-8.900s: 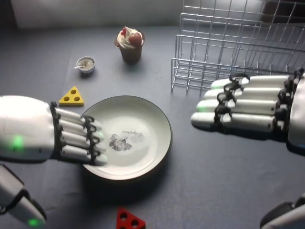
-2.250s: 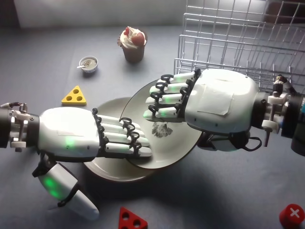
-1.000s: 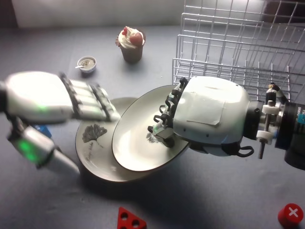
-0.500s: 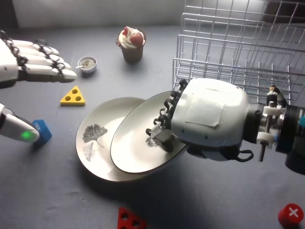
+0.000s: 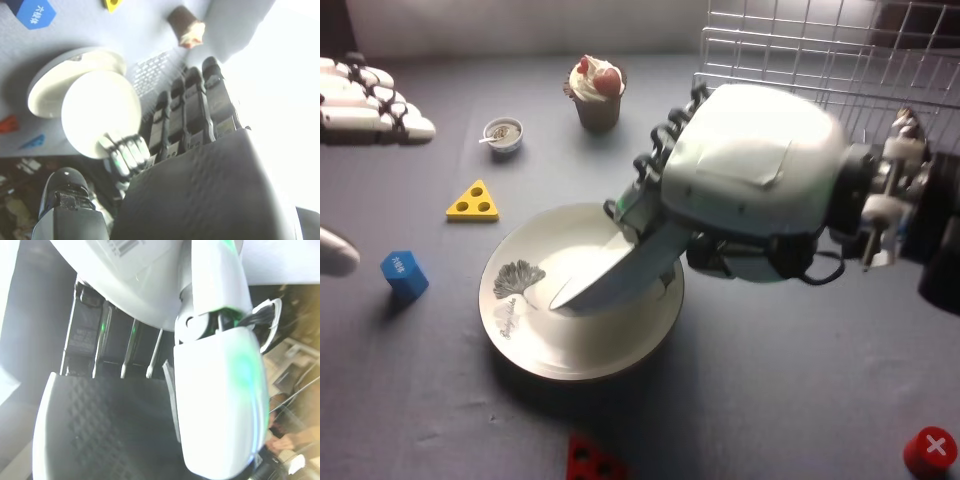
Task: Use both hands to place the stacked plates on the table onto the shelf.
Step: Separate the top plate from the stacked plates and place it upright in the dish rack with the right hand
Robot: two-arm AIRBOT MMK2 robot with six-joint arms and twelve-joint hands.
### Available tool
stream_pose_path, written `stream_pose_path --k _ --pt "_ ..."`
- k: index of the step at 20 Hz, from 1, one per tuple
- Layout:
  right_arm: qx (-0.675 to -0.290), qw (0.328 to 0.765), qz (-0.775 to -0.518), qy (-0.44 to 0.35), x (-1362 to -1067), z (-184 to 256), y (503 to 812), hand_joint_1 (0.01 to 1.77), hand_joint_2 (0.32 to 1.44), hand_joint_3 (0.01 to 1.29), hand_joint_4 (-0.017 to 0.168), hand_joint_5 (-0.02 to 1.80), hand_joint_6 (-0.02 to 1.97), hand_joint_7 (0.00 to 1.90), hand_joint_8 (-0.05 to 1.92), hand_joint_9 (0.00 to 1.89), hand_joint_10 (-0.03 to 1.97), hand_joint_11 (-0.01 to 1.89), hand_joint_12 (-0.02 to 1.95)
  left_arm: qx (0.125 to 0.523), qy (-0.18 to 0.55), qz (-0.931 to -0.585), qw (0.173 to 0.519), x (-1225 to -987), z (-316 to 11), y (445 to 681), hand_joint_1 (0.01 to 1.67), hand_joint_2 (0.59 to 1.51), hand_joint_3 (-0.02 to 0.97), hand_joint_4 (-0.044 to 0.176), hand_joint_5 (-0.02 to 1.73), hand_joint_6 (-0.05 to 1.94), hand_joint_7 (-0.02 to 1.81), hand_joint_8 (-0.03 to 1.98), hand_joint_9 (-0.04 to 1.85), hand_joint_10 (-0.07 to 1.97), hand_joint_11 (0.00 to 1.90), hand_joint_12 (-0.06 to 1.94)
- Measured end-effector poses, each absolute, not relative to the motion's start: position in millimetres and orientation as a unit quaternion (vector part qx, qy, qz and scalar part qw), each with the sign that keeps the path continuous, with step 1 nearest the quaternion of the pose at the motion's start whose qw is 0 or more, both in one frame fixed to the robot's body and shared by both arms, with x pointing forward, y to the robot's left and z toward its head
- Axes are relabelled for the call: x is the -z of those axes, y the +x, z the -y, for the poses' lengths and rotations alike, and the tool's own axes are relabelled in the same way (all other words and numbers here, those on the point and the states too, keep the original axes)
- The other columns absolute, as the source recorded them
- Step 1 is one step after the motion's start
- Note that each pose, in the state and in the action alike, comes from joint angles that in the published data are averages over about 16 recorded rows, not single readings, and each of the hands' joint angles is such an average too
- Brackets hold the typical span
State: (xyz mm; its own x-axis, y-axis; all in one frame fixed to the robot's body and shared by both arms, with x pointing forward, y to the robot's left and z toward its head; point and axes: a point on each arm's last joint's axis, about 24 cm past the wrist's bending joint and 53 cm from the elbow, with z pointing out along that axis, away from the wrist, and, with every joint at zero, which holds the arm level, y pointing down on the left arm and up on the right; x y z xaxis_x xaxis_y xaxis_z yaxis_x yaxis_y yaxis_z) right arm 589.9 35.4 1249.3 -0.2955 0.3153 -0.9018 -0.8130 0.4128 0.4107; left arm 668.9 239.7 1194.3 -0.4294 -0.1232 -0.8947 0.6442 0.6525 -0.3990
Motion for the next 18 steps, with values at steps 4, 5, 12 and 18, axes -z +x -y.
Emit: stream_pose_path --k 4,5,12,18 --pt "-0.525 0.557 -0.623 -0.163 -1278 -27 591 1.46 0.91 0.01 -0.004 1.00 0.89 1.23 0.26 1.19 0.56 1.00 1.24 0.375 0.167 -0.756 0.509 -1197 -247 671 0.05 0.973 -0.006 0.001 0.13 0.00 0.16 0.01 0.15 0.01 0.13 0.01" --pt "-0.530 0.557 -0.621 -0.155 -1285 -24 592 1.46 0.91 0.01 -0.005 1.01 0.88 1.23 0.26 1.20 0.55 1.00 1.24 0.375 0.165 -0.756 0.510 -1197 -248 671 0.05 0.974 -0.006 0.001 0.13 0.00 0.16 0.01 0.15 0.01 0.13 0.01" --pt "-0.570 0.540 -0.615 -0.075 -1324 -1 598 1.46 0.91 0.01 -0.007 1.01 0.83 1.24 0.24 1.22 0.52 1.00 1.26 0.375 0.148 -0.756 0.516 -1201 -258 676 0.05 0.977 -0.006 0.001 0.14 0.00 0.16 0.01 0.14 0.01 0.13 0.01" --pt "-0.598 0.518 -0.611 0.003 -1342 25 611 1.46 0.91 0.01 -0.008 1.01 0.79 1.24 0.27 1.22 0.54 1.01 1.25 0.378 0.129 -0.752 0.524 -1206 -264 681 0.05 0.979 -0.006 0.001 0.14 0.00 0.16 0.01 0.13 0.01 0.12 0.01"
